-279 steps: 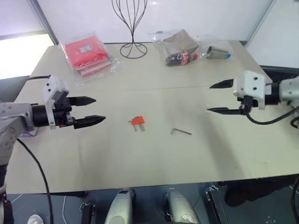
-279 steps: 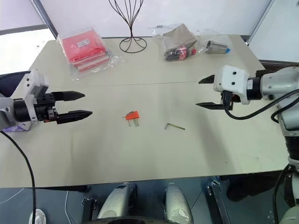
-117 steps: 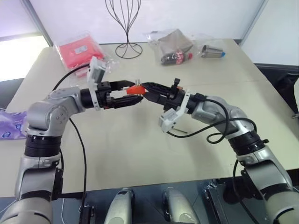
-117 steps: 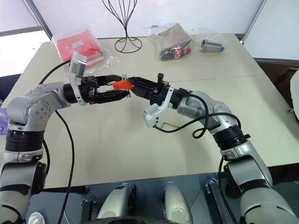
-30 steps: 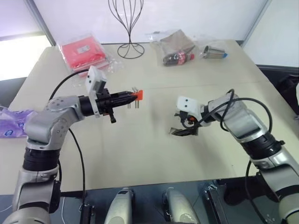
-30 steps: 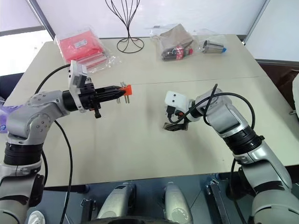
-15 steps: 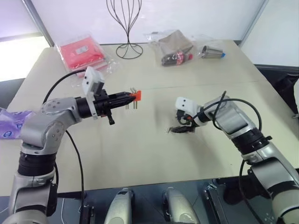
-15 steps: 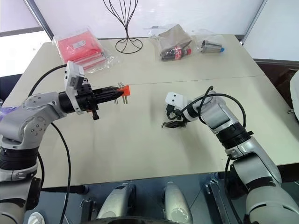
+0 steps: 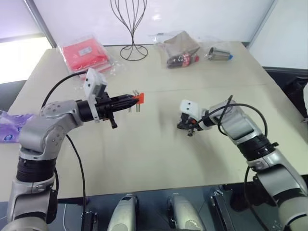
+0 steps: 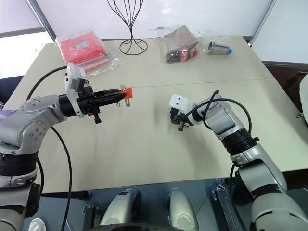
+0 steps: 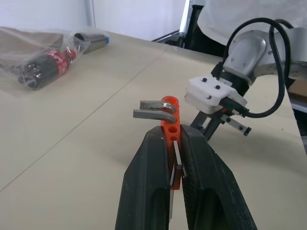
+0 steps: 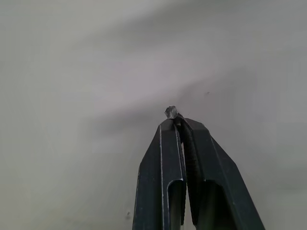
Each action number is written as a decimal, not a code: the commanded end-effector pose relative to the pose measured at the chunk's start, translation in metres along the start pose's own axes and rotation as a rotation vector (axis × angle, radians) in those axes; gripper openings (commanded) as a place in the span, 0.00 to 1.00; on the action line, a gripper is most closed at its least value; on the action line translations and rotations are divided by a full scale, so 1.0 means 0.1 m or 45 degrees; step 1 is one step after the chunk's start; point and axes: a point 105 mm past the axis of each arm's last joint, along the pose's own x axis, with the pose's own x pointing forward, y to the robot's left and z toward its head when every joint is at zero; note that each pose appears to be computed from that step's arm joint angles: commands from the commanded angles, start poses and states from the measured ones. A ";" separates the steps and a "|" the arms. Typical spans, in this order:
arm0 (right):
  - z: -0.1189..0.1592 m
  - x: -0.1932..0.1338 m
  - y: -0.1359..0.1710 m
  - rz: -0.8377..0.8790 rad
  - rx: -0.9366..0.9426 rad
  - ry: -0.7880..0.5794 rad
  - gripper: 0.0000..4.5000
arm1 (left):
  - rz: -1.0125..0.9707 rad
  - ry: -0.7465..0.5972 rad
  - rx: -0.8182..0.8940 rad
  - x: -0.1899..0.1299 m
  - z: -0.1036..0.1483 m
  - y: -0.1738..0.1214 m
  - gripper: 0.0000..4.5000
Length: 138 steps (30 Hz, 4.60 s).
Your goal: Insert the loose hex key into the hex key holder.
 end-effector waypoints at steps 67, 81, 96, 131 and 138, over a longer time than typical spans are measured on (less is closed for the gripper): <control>1.93 -0.93 0.16 -0.245 0.346 -1.564 0.01 | -0.019 -0.223 0.044 0.22 0.49 0.14 0.00; 1.98 -0.98 0.19 -0.226 0.332 -1.586 0.01 | 0.005 -0.237 0.042 0.23 0.50 0.18 0.00; 2.03 -0.97 0.18 -0.236 0.318 -1.600 0.01 | -0.014 -0.235 0.044 0.24 0.50 0.14 0.00; 1.97 -0.91 0.15 -0.270 0.290 -1.561 0.01 | -0.012 -0.248 0.044 0.22 0.54 0.14 0.00; 1.98 -0.89 0.17 -0.260 0.292 -1.559 0.01 | -0.009 -0.258 0.045 0.22 0.56 0.14 0.00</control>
